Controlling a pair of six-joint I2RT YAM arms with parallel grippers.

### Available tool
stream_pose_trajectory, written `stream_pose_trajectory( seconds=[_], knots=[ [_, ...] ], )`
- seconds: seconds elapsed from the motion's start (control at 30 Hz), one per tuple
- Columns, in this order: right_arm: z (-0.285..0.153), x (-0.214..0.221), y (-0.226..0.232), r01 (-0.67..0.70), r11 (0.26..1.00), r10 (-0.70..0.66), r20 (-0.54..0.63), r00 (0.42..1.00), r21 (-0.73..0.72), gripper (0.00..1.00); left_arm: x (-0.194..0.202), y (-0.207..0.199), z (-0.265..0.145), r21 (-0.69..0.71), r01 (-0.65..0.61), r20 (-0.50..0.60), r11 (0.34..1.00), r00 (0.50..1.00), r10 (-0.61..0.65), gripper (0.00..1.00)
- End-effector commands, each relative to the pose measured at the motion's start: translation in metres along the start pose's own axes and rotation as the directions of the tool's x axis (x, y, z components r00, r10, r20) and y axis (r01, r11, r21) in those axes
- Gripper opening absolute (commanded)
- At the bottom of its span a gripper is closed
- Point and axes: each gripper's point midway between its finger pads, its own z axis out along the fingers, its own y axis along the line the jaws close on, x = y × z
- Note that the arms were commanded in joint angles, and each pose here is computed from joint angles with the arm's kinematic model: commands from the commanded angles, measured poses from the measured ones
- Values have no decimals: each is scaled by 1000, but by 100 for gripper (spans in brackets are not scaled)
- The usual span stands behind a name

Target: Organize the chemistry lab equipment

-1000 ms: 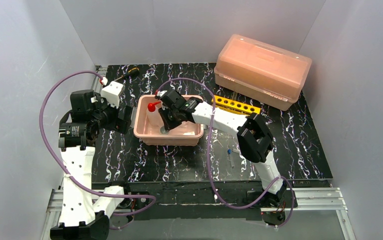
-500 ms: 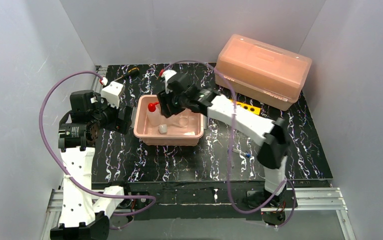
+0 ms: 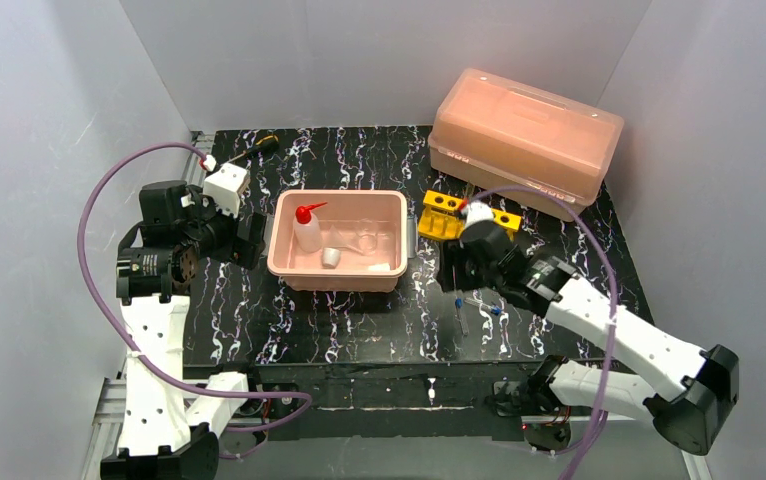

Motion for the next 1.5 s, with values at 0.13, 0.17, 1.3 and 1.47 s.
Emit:
stream_pose_trajectory(
  seconds=[0.13,0.17,1.3,1.47],
  knots=[
    [19,97,-58,-116,970,156,-182,971,211,65,2,-6,-1,28,20,-7,999,1000,-20,98],
    [21,104,-60,-118,969,162,-196,967,218,65,2,-6,-1,27,22,-7,999,1000,-22,98],
    [56,120,-54,-104,973,156,-255,954,204,1,2,-5,-3,18,23,-8,1000,1000,-23,98],
    [28,35,-14,-108,992,113,-107,988,58,1,3,-4,-3,15,22,-10,1000,1000,-22,98]
  ],
)
